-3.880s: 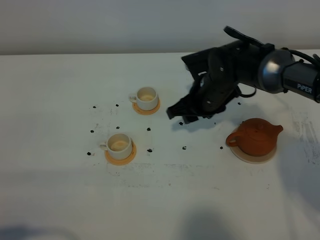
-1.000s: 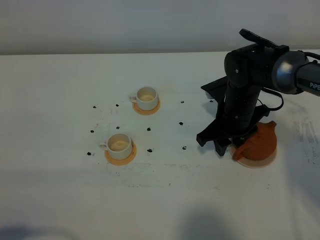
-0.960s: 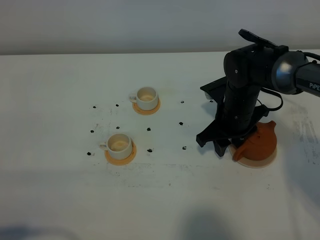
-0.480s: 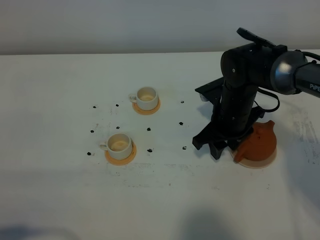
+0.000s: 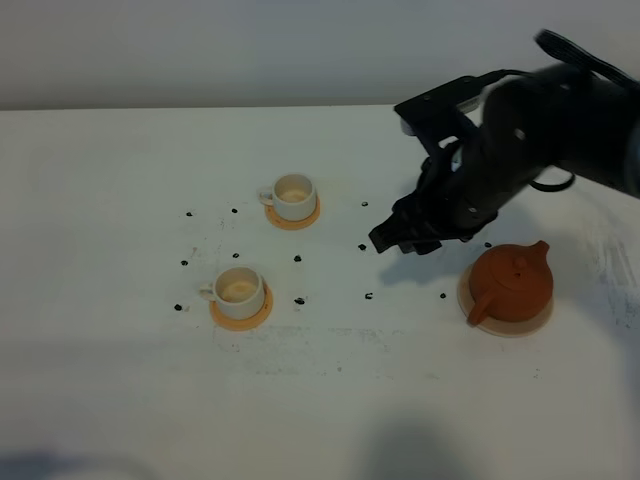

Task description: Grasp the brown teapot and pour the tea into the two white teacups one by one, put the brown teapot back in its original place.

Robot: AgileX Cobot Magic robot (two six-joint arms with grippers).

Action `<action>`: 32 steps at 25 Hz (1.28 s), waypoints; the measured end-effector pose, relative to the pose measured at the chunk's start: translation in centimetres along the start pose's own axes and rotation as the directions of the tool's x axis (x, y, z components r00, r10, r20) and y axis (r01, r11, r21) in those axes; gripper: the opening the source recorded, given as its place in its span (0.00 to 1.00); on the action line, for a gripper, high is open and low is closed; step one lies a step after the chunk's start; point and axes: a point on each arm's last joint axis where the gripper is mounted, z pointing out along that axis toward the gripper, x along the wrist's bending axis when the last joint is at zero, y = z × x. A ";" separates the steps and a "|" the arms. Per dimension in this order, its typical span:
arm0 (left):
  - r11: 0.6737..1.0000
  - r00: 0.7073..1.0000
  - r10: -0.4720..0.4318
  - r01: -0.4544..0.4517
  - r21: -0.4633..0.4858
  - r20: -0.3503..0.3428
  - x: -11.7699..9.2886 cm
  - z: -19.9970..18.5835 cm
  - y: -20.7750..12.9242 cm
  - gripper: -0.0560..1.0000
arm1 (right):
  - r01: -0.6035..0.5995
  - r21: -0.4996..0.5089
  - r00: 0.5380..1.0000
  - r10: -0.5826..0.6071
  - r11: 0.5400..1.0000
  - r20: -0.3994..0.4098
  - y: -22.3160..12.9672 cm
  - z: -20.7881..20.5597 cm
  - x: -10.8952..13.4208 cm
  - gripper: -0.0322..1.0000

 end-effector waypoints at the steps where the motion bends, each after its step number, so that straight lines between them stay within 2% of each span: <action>1: 1.000 1.000 0.000 0.000 0.000 0.000 0.0 0.0 0.0 0.59 | -0.005 -0.037 1.000 0.005 0.999 0.003 -0.4 -0.3 0.0 0.45; 5: 1.000 1.000 0.000 0.000 0.000 0.000 0.0 0.0 0.0 0.59 | -0.026 -0.117 1.000 0.026 0.993 -0.001 -3.0 0.2 0.3 0.45; 8: 1.000 1.000 0.000 0.000 0.001 0.000 0.0 0.0 0.0 0.59 | -0.034 -0.102 0.999 0.033 0.994 -0.005 -4.8 1.7 0.5 0.45; 15: 1.000 1.000 0.000 0.000 0.000 0.000 0.0 0.0 0.0 0.59 | -0.026 -0.112 1.000 0.027 0.993 0.007 -4.8 3.6 0.3 0.45; 22: 1.000 1.000 0.000 0.000 0.000 0.000 0.0 0.0 0.0 0.59 | -0.006 -0.051 1.000 0.007 0.999 0.018 -5.4 5.8 0.1 0.45; 32: 1.000 1.000 0.000 0.000 0.000 0.000 0.0 0.0 0.0 0.59 | 0.065 0.061 0.997 -0.068 0.996 0.044 -6.5 6.0 -0.2 0.45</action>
